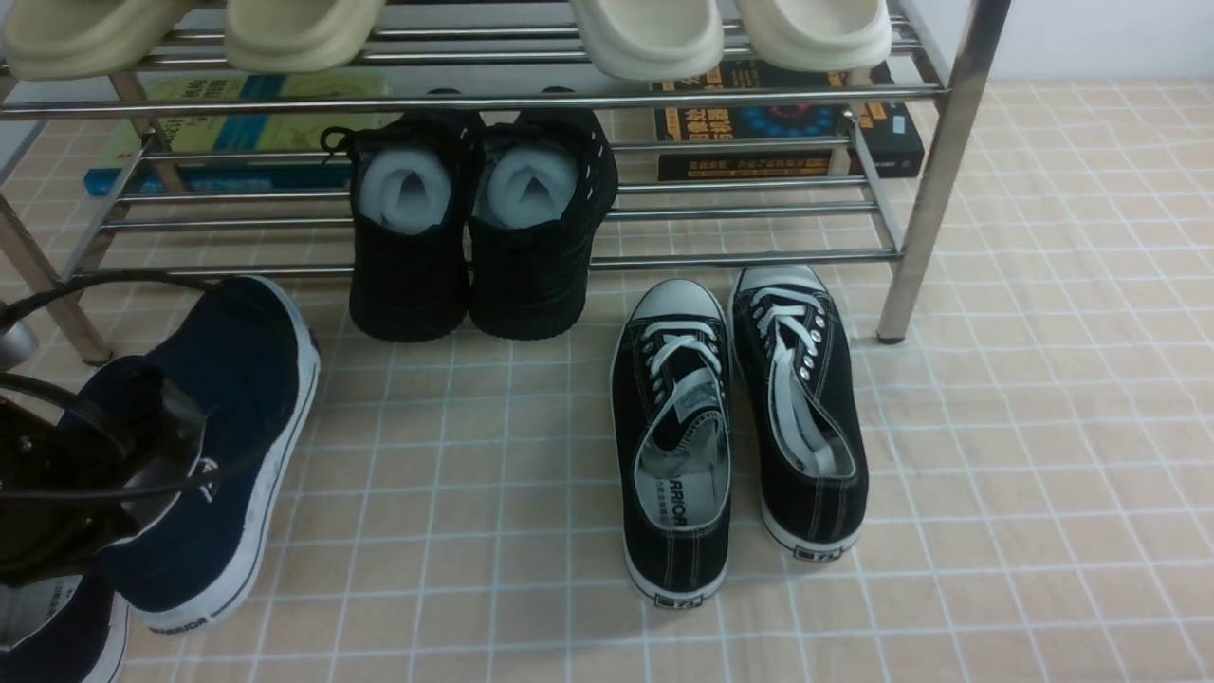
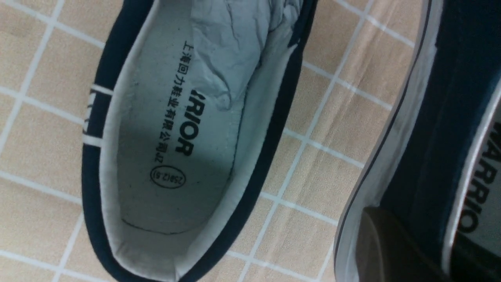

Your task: Take the shoes off the shelf from the light coffee tablecloth by hand.

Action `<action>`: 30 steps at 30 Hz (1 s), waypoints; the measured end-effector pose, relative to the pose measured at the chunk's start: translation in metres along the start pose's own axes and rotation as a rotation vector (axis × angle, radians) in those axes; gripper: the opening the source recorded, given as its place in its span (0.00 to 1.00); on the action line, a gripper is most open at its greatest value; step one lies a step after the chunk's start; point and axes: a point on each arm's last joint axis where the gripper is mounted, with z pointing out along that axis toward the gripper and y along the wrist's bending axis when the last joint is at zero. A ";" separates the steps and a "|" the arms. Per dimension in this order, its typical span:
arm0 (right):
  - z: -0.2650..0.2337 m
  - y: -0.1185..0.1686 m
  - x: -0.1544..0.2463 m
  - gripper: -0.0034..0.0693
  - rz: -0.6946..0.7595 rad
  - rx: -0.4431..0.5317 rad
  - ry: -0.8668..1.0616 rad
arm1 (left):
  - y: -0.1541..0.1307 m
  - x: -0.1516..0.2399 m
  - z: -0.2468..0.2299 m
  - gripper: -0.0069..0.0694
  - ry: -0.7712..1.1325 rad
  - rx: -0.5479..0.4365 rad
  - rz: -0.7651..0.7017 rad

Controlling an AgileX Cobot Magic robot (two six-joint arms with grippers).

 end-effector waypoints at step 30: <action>0.000 0.000 0.000 0.38 0.000 0.000 0.000 | 0.005 0.090 -0.127 0.09 -0.285 0.170 0.345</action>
